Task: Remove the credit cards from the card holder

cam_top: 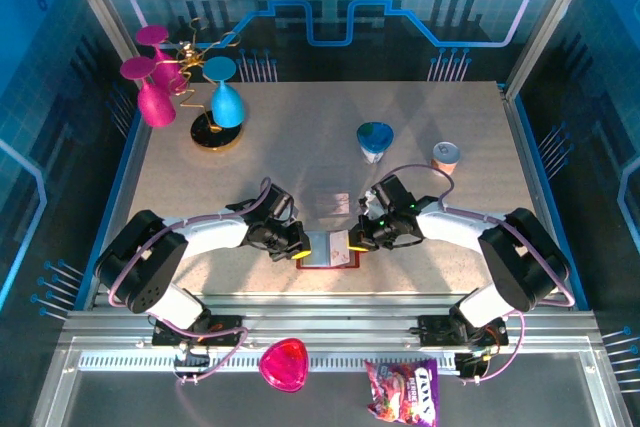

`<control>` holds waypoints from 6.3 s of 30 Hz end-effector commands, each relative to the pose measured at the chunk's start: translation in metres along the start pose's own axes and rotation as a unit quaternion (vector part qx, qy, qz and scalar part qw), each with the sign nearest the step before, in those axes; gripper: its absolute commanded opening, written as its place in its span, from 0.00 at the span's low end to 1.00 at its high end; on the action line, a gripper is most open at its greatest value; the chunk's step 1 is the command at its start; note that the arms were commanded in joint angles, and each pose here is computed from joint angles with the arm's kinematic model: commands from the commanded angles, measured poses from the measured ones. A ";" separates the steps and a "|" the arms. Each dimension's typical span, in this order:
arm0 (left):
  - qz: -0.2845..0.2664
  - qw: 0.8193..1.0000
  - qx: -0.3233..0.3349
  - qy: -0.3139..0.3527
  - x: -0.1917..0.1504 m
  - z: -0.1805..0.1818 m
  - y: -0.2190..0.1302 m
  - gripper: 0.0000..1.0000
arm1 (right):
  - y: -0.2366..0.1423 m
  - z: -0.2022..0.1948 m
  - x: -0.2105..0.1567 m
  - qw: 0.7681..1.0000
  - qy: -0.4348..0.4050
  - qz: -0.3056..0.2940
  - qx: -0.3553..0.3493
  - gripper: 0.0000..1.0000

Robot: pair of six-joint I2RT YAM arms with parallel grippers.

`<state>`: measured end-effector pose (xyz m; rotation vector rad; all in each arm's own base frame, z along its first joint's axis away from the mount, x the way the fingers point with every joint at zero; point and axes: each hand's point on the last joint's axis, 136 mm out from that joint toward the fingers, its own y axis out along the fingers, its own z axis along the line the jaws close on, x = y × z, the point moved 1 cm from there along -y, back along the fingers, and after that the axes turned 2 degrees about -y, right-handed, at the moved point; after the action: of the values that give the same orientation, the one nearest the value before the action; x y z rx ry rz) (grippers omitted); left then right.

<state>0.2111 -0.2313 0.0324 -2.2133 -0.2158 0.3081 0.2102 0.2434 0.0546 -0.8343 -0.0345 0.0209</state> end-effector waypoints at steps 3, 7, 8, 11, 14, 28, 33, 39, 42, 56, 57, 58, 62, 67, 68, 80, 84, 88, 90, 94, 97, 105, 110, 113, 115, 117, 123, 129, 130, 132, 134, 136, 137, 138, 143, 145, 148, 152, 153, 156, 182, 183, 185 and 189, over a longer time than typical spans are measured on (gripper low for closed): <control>0.005 1.000 0.013 -0.006 0.000 0.008 0.002 0.08 | -0.004 0.011 0.007 1.000 -0.001 -0.011 0.013 0.00; 0.005 1.000 0.013 -0.006 0.000 0.008 0.002 0.08 | 0.002 0.017 0.006 1.000 0.002 -0.008 0.025 0.00; 0.005 1.000 0.013 -0.006 0.000 0.008 0.003 0.08 | 0.004 0.018 0.005 1.000 0.002 -0.006 0.024 0.00; 0.005 1.000 0.013 -0.006 0.000 0.008 0.003 0.08 | 0.008 0.021 0.004 1.000 0.001 -0.003 0.023 0.04; 0.006 1.000 0.014 -0.006 -0.001 0.009 0.003 0.08 | 0.009 0.023 0.003 1.000 0.000 -0.002 0.022 0.06; 0.007 1.000 0.013 -0.007 -0.001 0.010 0.003 0.08 | 0.014 0.023 0.004 1.000 0.002 0.001 0.021 0.12; 0.006 1.000 0.013 -0.007 0.000 0.009 0.003 0.08 | 0.016 0.022 0.003 1.000 0.003 0.005 0.021 0.09; 0.004 1.000 0.011 -0.004 0.000 0.006 0.000 0.09 | 0.015 0.017 0.002 1.000 -0.001 0.008 0.005 0.03; -0.001 1.000 0.010 0.001 0.001 0.001 -0.005 0.09 | 0.013 0.013 0.000 1.000 -0.004 0.014 -0.014 0.01; -0.022 1.000 0.010 0.006 0.006 -0.004 -0.023 0.10 | 0.007 0.004 -0.001 0.998 -0.019 0.028 -0.051 0.00; -0.024 1.000 0.010 0.005 0.007 -0.004 -0.023 0.11 | 0.007 0.004 -0.001 0.998 -0.020 0.029 -0.053 0.00; -0.025 1.000 0.011 0.005 0.007 -0.004 -0.024 0.12 | 0.006 0.004 -0.001 0.998 -0.022 0.030 -0.055 0.00; -0.031 0.999 0.008 0.006 0.008 -0.005 -0.027 0.13 | 0.004 0.002 -0.001 0.997 -0.024 0.032 -0.064 0.00; -0.039 0.999 0.005 0.004 0.010 -0.005 -0.031 0.13 | 0.001 0.007 0.001 0.997 -0.031 0.034 -0.059 0.00; -0.041 0.999 0.004 0.004 0.011 -0.005 -0.032 0.13 | 0.000 0.010 0.002 0.997 -0.034 0.033 -0.053 0.00; -0.083 0.996 -0.032 -0.005 0.025 -0.006 -0.051 0.14 | -0.030 0.041 0.017 0.983 -0.167 0.043 -0.059 0.00; -0.098 0.994 -0.042 -0.010 0.034 -0.004 -0.059 0.16 | -0.046 0.038 0.028 0.956 -0.266 0.047 -0.116 0.00; -0.115 0.992 -0.058 -0.016 0.042 -0.003 -0.067 0.16 | -0.053 0.036 0.030 0.914 -0.369 0.085 -0.143 0.00; -0.120 0.990 -0.064 -0.018 0.046 -0.004 -0.071 0.16 | -0.053 0.035 0.029 0.885 -0.427 0.107 -0.154 0.00; -0.127 0.989 -0.073 -0.021 0.051 -0.006 -0.076 0.16 | -0.056 0.030 0.029 0.831 -0.505 0.159 -0.169 0.00; -0.133 0.988 -0.075 -0.023 0.054 -0.006 -0.080 0.16 | -0.057 0.028 0.030 0.792 -0.554 0.189 -0.174 0.00; -0.142 0.986 -0.079 -0.028 0.057 -0.006 -0.086 0.16 | -0.060 0.041 0.061 0.724 -0.627 0.207 -0.201 0.00; -0.147 0.985 -0.078 -0.031 0.057 -0.005 -0.091 0.16 | -0.062 0.050 0.085 0.701 -0.650 0.207 -0.209 0.00; -0.153 0.984 -0.079 -0.039 0.058 -0.002 -0.092 0.17 | -0.061 0.058 0.096 0.694 -0.657 0.214 -0.205 0.00; -0.157 0.983 -0.083 -0.043 0.059 -0.002 -0.093 0.17 | -0.059 0.062 0.102 0.690 -0.660 0.216 -0.204 0.00; -0.159 0.983 -0.085 -0.046 0.060 -0.002 -0.094 0.17 | -0.057 0.066 0.108 0.686 -0.664 0.218 -0.202 0.00; -0.166 0.981 -0.085 -0.047 0.061 -0.003 -0.098 0.17 | -0.047 0.065 0.120 0.676 -0.669 0.233 -0.202 0.00; -0.171 0.980 -0.086 -0.051 0.060 -0.002 -0.100 0.17 | -0.037 0.062 0.126 0.676 -0.668 0.246 -0.190 0.00; -0.172 0.980 -0.085 -0.051 0.060 -0.001 -0.101 0.17 | -0.036 0.062 0.127 0.676 -0.668 0.247 -0.189 0.00; -0.175 0.980 -0.085 -0.052 0.061 -0.001 -0.102 0.17 | -0.032 0.062 0.127 0.677 -0.667 0.252 -0.183 0.00; -0.175 0.979 -0.085 -0.052 0.061 -0.001 -0.103 0.17 | -0.029 0.061 0.128 0.678 -0.665 0.255 -0.178 0.00; -0.177 0.979 -0.085 -0.052 0.061 -0.001 -0.104 0.17 | -0.025 0.059 0.128 0.680 -0.662 0.262 -0.173 0.00; -0.177 0.979 -0.085 -0.053 0.061 -0.001 -0.105 0.17 | -0.023 0.058 0.127 0.681 -0.661 0.265 -0.170 0.00; -0.178 0.979 -0.085 -0.053 0.061 -0.001 -0.105 0.17 | -0.022 0.057 0.126 0.682 -0.658 0.270 -0.168 0.00; -0.182 0.978 -0.086 -0.054 0.060 0.000 -0.108 0.17 | -0.015 0.052 0.120 0.691 -0.646 0.286 -0.154 0.00; -0.184 0.978 -0.087 -0.052 0.060 0.000 -0.109 0.17 | -0.013 0.051 0.117 0.697 -0.638 0.292 -0.147 0.00; -0.186 0.977 -0.088 -0.052 0.060 0.000 -0.111 0.17 | -0.008 0.050 0.113 0.704 -0.629 0.300 -0.140 0.00; -0.186 0.977 -0.089 -0.052 0.059 0.000 -0.111 0.16 | -0.002 0.049 0.112 0.710 -0.620 0.305 -0.136 0.00; -0.186 0.977 -0.088 -0.053 0.059 0.001 -0.111 0.16 | 0.000 0.050 0.112 0.712 -0.618 0.305 -0.135 0.00; -0.184 0.978 -0.088 -0.053 0.058 0.002 -0.110 0.16 | 0.004 0.050 0.112 0.718 -0.610 0.308 -0.131 0.00; -0.146 0.983 -0.103 -0.050 0.062 -0.005 -0.093 0.17 | -0.031 0.067 0.127 0.745 -0.603 0.207 -0.196 0.21; -0.144 0.983 -0.104 -0.049 0.063 -0.005 -0.093 0.17 | -0.033 0.069 0.127 0.748 -0.602 0.198 -0.197 0.22; -0.141 0.983 -0.104 -0.048 0.063 -0.006 -0.090 0.17 | -0.035 0.070 0.126 0.755 -0.597 0.186 -0.200 0.22; -0.131 0.985 -0.102 -0.043 0.062 -0.009 -0.084 0.16 | -0.037 0.074 0.119 0.779 -0.575 0.158 -0.196 0.22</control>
<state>0.2665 -0.1616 0.0913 -2.3035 -0.6394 0.2624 0.3246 0.2739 0.1255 -1.1221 -1.1127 0.9876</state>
